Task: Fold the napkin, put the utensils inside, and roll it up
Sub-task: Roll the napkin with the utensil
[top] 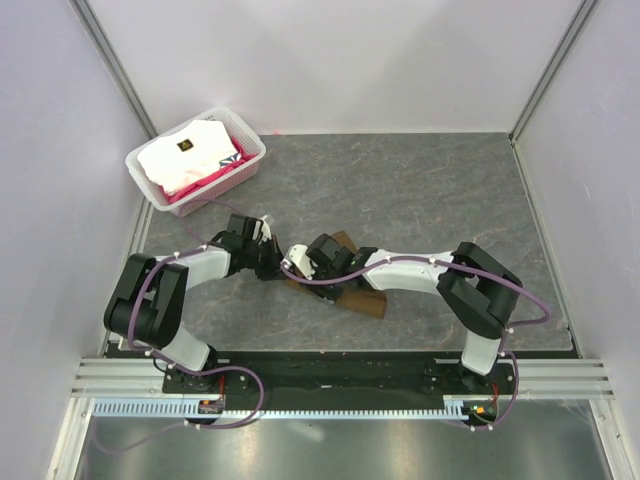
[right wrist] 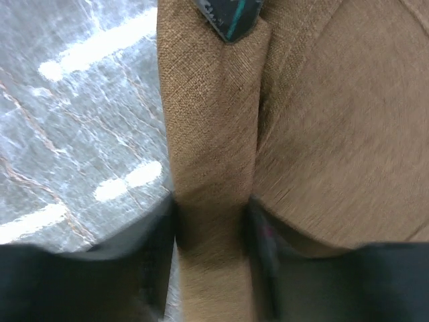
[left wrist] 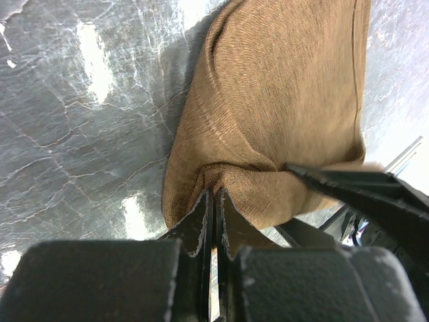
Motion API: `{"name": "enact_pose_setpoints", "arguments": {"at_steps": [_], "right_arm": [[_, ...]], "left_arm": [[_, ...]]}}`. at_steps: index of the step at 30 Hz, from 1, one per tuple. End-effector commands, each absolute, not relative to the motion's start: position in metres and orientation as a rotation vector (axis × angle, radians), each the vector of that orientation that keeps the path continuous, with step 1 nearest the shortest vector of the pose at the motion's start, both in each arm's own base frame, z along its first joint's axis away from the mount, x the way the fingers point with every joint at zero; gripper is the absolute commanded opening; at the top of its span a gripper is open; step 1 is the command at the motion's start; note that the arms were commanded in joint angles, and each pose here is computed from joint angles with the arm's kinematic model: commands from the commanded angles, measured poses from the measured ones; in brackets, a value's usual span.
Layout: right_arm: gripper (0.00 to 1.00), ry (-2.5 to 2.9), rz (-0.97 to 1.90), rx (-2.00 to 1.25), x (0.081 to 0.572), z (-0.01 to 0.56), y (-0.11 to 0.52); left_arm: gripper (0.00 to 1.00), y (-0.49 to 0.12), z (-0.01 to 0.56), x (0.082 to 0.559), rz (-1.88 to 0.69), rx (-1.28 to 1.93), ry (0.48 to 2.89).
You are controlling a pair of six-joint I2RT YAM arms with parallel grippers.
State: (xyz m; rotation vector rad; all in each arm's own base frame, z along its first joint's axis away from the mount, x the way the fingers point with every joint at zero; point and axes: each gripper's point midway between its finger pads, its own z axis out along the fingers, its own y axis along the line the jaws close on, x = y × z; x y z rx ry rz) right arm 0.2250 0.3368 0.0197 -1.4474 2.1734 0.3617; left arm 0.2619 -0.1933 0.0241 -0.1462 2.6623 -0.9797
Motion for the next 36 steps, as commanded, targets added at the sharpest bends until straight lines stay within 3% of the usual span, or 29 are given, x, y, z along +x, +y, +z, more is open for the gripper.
{"name": "enact_pose_setpoints", "arguments": {"at_steps": [1,2,3,6,12,20,36], "right_arm": [[0.38,2.257,0.373,-1.43,0.229,0.007,0.332],[0.35,2.282,0.404,-1.423,0.227,0.006,0.331],[0.31,2.311,0.409,-1.428,0.225,0.003,0.327],[0.25,2.387,0.483,-1.424,0.216,-0.002,0.321],[0.22,2.571,0.666,-1.391,0.201,-0.007,0.307],[0.22,2.696,0.906,-1.299,0.2,-0.005,0.305],[0.24,2.868,1.163,-1.185,0.199,-0.025,0.296]], "left_arm": [[0.16,-0.184,0.016,0.264,-0.893,-0.108,2.684],[0.21,-0.183,0.019,0.268,-0.879,-0.111,2.667],[0.34,-0.182,0.023,0.271,-0.868,-0.11,2.652],[0.53,-0.174,0.034,0.283,-0.811,-0.122,2.613],[0.65,-0.16,0.048,0.289,-0.737,-0.139,2.528],[0.67,-0.175,0.048,0.274,-0.897,-0.08,2.48],[0.58,-0.198,0.063,0.269,-1.101,0.03,2.35]]}}
